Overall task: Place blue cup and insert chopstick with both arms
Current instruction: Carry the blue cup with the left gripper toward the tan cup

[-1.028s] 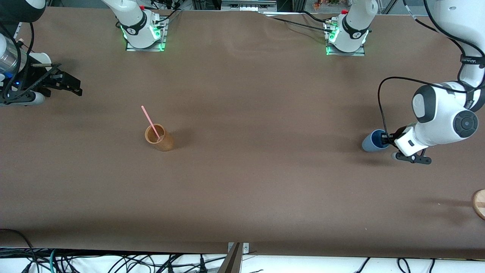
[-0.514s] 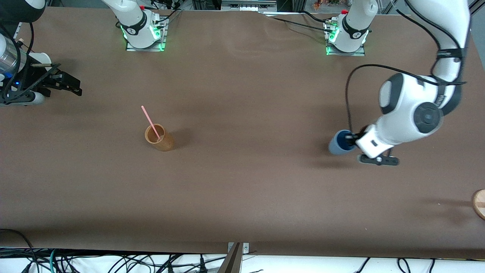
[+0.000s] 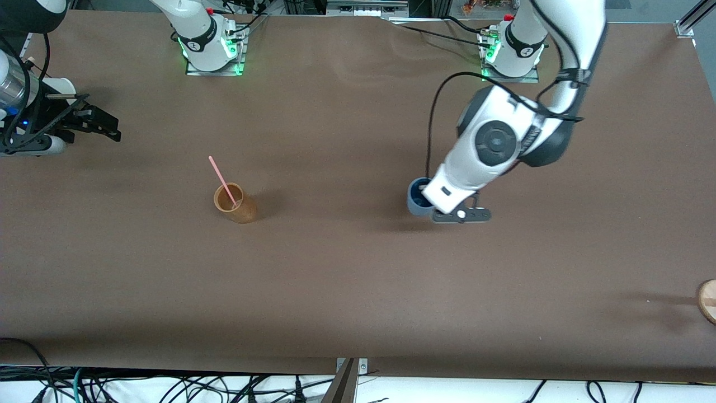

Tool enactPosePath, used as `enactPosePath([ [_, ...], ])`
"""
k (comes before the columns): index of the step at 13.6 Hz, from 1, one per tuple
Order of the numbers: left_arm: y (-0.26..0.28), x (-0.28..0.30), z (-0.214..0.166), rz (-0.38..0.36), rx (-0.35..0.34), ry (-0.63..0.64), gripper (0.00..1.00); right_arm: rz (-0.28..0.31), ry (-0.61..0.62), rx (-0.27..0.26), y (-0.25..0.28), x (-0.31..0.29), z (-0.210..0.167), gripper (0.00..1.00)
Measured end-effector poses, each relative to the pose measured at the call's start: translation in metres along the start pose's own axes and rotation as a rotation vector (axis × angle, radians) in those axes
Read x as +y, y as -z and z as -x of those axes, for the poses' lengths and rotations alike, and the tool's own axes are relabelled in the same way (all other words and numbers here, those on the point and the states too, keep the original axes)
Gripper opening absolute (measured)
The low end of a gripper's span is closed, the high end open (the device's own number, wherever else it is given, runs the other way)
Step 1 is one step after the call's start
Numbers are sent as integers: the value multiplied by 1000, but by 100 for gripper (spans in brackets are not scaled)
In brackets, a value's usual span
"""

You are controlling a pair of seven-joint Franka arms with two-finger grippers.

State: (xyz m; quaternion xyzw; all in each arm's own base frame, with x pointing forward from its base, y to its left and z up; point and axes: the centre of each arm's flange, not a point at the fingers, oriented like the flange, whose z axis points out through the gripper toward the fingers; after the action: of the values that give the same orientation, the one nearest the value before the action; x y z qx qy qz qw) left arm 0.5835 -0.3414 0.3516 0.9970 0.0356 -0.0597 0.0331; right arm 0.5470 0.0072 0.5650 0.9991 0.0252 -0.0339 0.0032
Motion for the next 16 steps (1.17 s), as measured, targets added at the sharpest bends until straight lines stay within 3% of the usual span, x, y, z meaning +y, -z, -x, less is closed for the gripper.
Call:
enactPosePath([
  [8,-87,99,21,-26,-27,160,5,0,0,-1,0,0,0,100],
  [16,-125,121,26,-5,-4,212,6,0,-1,-1,0,0,0,100],
])
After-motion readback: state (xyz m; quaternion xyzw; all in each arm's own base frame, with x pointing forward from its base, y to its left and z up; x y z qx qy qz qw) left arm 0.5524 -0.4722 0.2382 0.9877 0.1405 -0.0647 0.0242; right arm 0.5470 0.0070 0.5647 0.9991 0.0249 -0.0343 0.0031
